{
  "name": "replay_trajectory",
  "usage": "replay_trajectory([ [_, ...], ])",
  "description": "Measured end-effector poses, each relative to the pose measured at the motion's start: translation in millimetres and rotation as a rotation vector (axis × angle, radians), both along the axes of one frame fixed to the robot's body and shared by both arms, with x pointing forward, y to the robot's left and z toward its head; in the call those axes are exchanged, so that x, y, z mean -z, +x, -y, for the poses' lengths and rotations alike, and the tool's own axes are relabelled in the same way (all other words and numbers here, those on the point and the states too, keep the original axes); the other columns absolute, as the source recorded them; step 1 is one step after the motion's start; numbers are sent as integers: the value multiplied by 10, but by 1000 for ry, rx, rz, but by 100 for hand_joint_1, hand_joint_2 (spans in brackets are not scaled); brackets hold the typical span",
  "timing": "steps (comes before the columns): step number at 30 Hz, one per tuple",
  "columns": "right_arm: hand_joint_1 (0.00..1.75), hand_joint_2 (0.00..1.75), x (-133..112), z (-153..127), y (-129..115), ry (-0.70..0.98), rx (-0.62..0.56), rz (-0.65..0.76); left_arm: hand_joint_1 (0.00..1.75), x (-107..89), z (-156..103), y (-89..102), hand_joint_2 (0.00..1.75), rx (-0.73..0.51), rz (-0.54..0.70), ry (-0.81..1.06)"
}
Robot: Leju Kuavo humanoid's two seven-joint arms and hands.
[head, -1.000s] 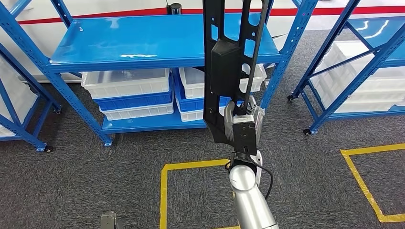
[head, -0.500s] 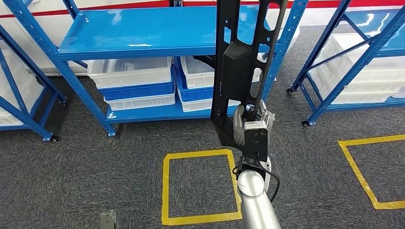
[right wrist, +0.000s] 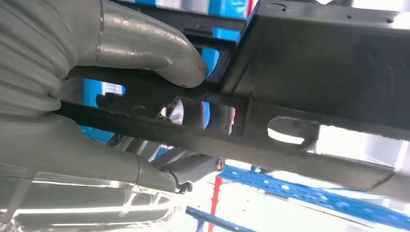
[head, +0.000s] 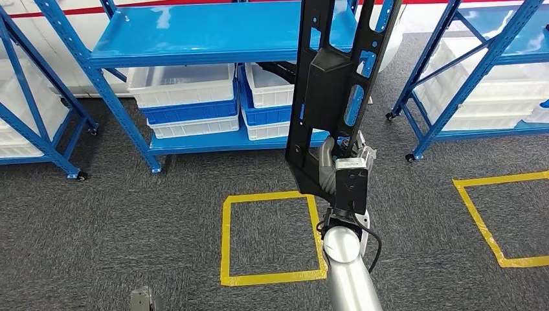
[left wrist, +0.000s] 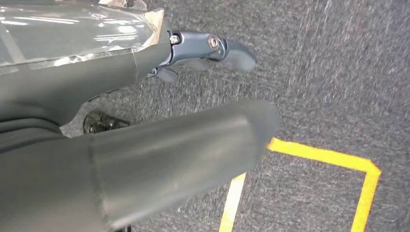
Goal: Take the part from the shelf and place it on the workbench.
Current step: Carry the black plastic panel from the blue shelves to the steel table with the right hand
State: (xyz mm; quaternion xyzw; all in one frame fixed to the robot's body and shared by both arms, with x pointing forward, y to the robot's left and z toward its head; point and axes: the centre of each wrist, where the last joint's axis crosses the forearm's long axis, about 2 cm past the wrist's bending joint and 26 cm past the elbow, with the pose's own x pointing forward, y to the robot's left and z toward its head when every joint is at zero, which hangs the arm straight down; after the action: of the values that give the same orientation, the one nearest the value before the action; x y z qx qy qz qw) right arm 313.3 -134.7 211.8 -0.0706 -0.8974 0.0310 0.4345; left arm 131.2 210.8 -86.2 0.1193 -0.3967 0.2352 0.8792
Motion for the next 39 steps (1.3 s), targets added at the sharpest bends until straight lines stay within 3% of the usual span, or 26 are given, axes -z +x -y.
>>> replay_trajectory([
  [7,175,175,-1,188,20,-5,76,-10,0,-26,37,67,0,61,15,-16],
  [16,175,175,-31,542,-12,-5,206,15,0,-157,155,380,0,180,25,-26],
  [39,175,175,-158,707,176,-13,215,47,0,-156,118,392,0,121,69,-29],
])
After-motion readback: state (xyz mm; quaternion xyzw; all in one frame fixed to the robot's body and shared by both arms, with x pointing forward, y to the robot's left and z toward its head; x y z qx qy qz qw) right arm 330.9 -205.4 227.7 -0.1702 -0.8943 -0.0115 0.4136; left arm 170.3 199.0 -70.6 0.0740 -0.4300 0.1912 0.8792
